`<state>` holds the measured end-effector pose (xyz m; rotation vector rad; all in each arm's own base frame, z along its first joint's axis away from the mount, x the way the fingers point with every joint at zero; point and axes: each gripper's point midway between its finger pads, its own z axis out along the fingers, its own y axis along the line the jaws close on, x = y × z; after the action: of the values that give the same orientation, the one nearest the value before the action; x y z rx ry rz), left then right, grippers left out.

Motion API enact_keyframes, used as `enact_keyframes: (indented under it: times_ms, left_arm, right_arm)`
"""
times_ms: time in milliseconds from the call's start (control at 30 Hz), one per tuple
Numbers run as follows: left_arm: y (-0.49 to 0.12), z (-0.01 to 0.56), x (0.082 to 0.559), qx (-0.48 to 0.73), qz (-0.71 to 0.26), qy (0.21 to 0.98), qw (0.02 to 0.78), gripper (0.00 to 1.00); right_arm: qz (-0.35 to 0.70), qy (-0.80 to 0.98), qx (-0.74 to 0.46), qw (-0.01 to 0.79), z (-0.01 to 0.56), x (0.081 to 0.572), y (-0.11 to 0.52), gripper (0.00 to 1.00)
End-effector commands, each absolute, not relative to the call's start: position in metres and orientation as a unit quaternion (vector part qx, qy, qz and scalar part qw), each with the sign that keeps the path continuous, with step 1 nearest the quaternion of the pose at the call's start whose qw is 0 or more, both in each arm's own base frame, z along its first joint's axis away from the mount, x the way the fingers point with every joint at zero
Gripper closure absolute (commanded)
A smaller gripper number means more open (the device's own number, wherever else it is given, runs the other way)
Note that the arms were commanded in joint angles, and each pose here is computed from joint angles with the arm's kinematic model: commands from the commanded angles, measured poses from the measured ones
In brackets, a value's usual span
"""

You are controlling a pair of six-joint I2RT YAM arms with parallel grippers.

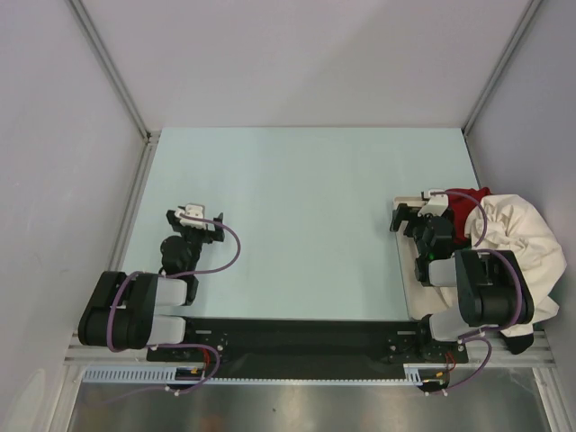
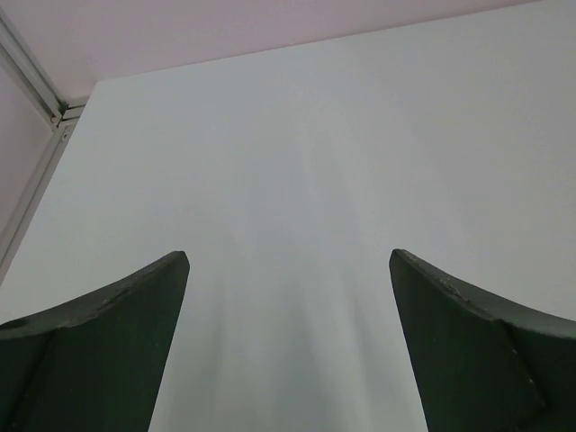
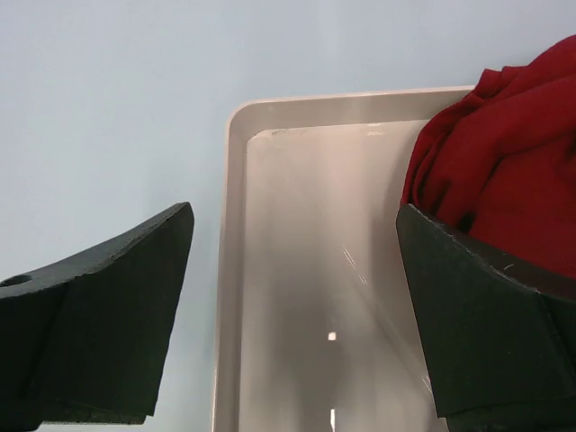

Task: Fold and stack the t-shirts
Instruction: Grab the tshirt from the pile

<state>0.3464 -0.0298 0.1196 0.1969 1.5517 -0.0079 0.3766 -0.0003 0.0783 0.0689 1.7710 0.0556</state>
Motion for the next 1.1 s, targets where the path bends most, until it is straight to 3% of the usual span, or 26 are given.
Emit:
enact_keyframes:
  times_ms: [0, 233, 267, 367, 400, 467, 500, 533, 600, 700, 800, 1067]
  left_arm:
    - [-0.03, 0.136, 0.351, 0.08, -0.011, 0.679, 0.729, 0.0]
    - [-0.036, 0.132, 0.352, 0.1, -0.022, 0.688, 0.719, 0.0]
    - [-0.036, 0.133, 0.354, 0.107, -0.028, 0.694, 0.711, 0.0]
    - [-0.038, 0.135, 0.355, 0.108, -0.035, 0.692, 0.713, 0.0]
    - [-0.038, 0.137, 0.355, 0.109, -0.036, 0.689, 0.716, 0.0]
    - [-0.051, 0.148, 0.359, 0.146, -0.06, 0.698, 0.699, 0.0]
    - [-0.062, 0.199, 0.386, 0.175, -0.072, 0.681, 0.707, 0.0]
    - [-0.074, 0.169, 0.379, 0.189, -0.118, 0.751, 0.621, 0.0]
    - [-0.08, 0.182, 0.393, 0.194, -0.13, 0.765, 0.601, 0.01]
    - [-0.083, 0.223, 0.411, 0.203, -0.107, 0.767, 0.599, 0.0]
    - [-0.098, 0.224, 0.396, 0.229, -0.115, 0.809, 0.529, 0.0]
    - [-0.126, 0.249, 0.363, 0.311, -0.147, 0.811, 0.473, 0.0]
  right_arm:
    - [0.02, 0.755, 0.033, 0.655, 0.094, 0.382, -0.003, 0.0]
    - [0.032, 0.784, 0.07, 0.616, 0.144, 0.382, -0.001, 0.0]
    - [0.049, 0.763, 0.075, 0.64, 0.187, 0.388, 0.003, 0.0]
    - [0.065, 0.791, 0.106, 0.598, 0.211, 0.375, 0.005, 0.05]
    - [0.061, 0.78, 0.118, 0.612, 0.247, 0.379, 0.002, 0.08]
    - [0.027, 0.81, 0.169, 0.561, 0.242, 0.357, -0.014, 0.09]
    - [0.013, 0.81, 0.187, 0.556, 0.251, 0.351, -0.02, 0.11]
    - [-0.028, 0.817, 0.216, 0.534, 0.254, 0.334, -0.036, 0.12]
    - [-0.06, 0.808, 0.261, 0.525, 0.264, 0.313, -0.051, 0.11]
    - [-0.112, 0.803, 0.301, 0.503, 0.269, 0.278, -0.072, 0.03]
    - [-0.144, 0.802, 0.328, 0.479, 0.262, 0.251, -0.092, 0.0]
    - [-0.143, 0.822, 0.374, 0.405, 0.217, 0.245, -0.133, 0.02]
